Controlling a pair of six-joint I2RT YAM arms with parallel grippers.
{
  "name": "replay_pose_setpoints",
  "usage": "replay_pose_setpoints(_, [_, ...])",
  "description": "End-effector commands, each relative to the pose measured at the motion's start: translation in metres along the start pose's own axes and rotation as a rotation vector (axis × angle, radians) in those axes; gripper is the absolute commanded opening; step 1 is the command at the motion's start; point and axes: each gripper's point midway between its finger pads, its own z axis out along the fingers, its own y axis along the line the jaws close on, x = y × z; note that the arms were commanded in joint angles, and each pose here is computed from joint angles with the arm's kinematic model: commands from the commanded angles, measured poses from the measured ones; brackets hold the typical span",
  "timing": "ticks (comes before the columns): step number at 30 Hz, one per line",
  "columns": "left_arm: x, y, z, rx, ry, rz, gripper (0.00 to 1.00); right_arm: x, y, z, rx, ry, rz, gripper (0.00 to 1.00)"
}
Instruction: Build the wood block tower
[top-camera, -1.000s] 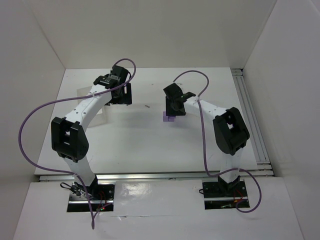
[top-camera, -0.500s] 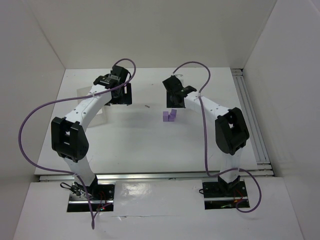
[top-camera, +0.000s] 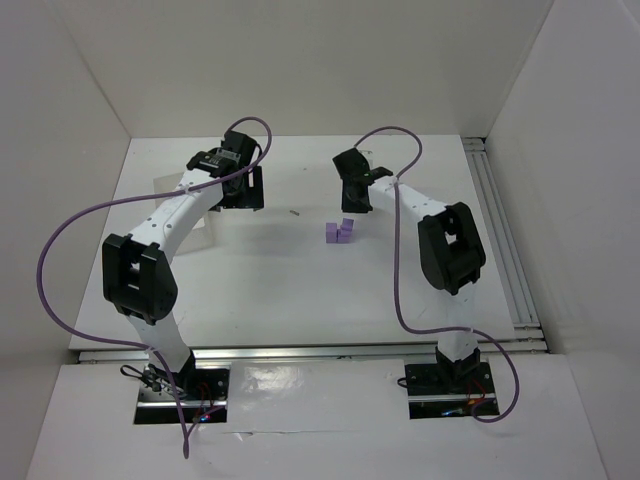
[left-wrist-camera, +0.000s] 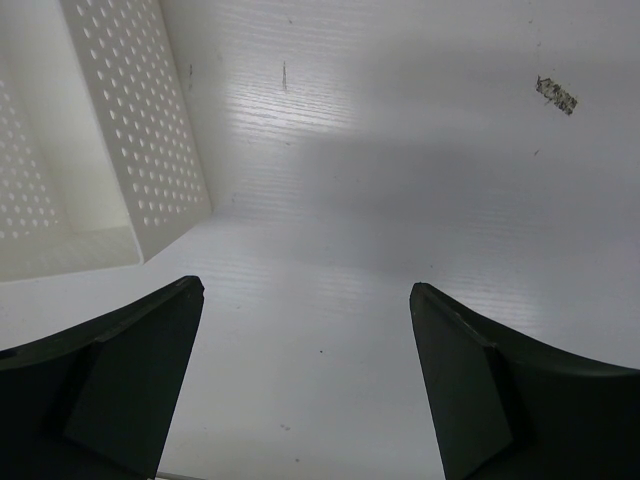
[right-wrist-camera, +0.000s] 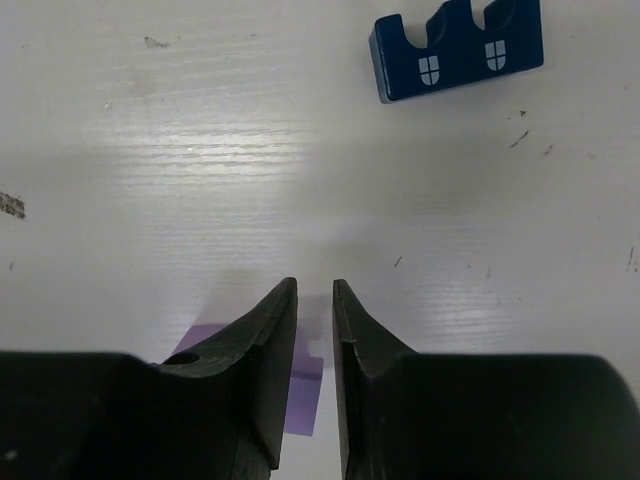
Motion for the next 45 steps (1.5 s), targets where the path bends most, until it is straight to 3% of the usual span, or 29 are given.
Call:
replay_pose_setpoints(1, [-0.01,-0.001,-0.008,0.002,-0.042,-0.024,0.97,-0.022,0.015,-0.002,-0.05,-0.049,0.033,0.28])
replay_pose_setpoints(22, [-0.007,0.0,-0.006,-0.001,-0.034,-0.021,0.97,0.0,0.019,-0.011,-0.06,-0.013,0.001,0.28])
replay_pose_setpoints(45, [-0.01,-0.002,-0.008,0.011,-0.039,-0.023,0.97,-0.003,0.024,-0.023,-0.067,-0.025,-0.029,0.28])
